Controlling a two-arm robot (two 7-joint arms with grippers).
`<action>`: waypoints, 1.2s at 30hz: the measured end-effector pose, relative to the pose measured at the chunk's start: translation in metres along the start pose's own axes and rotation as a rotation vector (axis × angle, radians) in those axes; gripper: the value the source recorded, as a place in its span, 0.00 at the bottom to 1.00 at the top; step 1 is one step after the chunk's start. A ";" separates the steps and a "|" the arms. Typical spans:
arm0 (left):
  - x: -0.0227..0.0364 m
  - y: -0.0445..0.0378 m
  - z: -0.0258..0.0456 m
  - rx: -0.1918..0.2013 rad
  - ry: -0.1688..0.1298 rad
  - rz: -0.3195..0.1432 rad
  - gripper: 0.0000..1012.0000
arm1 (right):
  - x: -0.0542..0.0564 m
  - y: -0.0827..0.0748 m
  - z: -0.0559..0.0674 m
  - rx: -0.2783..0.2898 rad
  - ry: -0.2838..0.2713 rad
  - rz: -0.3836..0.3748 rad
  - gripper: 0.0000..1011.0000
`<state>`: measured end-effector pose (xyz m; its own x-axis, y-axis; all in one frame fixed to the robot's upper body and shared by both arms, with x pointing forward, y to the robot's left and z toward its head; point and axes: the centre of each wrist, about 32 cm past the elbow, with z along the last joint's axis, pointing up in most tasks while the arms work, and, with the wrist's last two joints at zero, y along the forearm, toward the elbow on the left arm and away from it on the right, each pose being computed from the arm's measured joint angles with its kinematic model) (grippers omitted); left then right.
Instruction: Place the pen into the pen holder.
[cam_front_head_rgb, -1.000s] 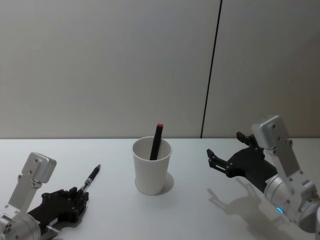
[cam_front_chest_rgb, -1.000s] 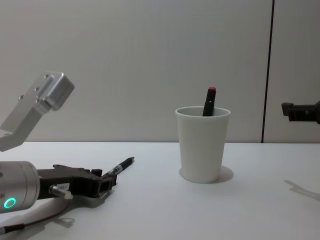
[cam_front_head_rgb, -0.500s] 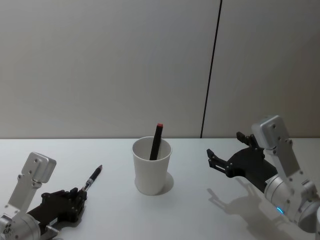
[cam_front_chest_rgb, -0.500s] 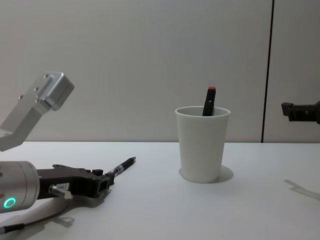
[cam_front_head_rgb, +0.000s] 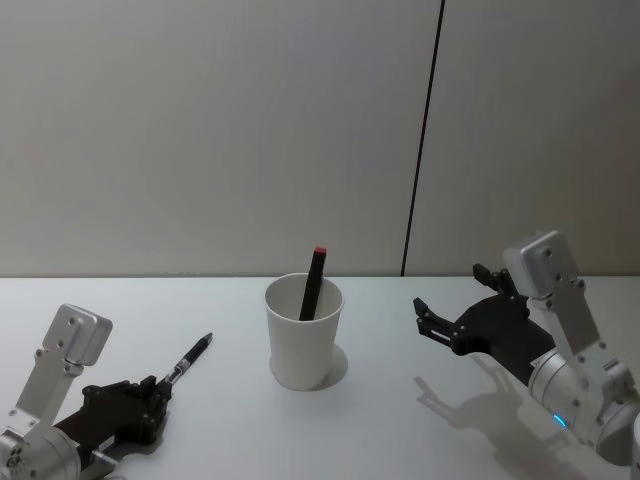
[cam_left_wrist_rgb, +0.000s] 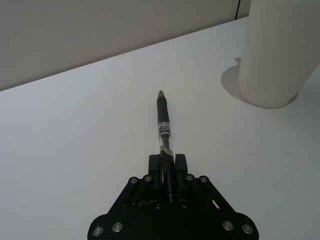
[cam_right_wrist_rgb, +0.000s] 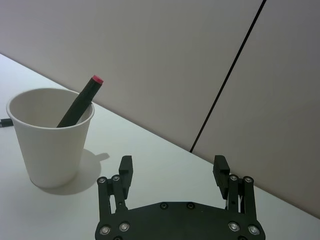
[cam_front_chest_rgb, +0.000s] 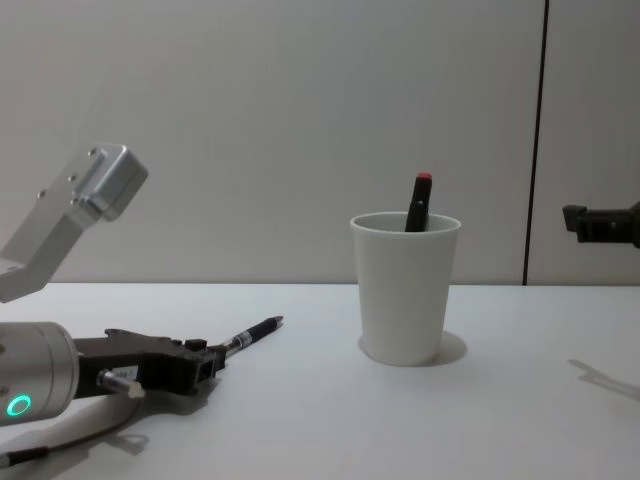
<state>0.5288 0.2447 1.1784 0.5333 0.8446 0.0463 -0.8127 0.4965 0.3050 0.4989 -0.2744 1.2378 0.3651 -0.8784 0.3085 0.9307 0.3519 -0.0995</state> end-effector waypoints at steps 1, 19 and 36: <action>0.0000 0.0000 0.0000 0.000 0.000 0.000 0.19 | 0.000 0.000 0.000 0.000 0.000 0.000 0.99; 0.0000 0.0001 -0.0002 0.000 0.002 0.000 0.20 | 0.000 0.000 0.000 0.000 0.000 0.000 0.99; 0.0002 0.0002 -0.0002 0.000 0.001 0.002 0.20 | 0.000 0.000 0.000 0.000 0.000 0.000 0.99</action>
<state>0.5287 0.2451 1.1783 0.5316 0.8458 0.0455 -0.8138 0.4951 0.3045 0.4989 -0.2744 1.2379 0.3651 -0.8784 0.3085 0.9307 0.3520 -0.0994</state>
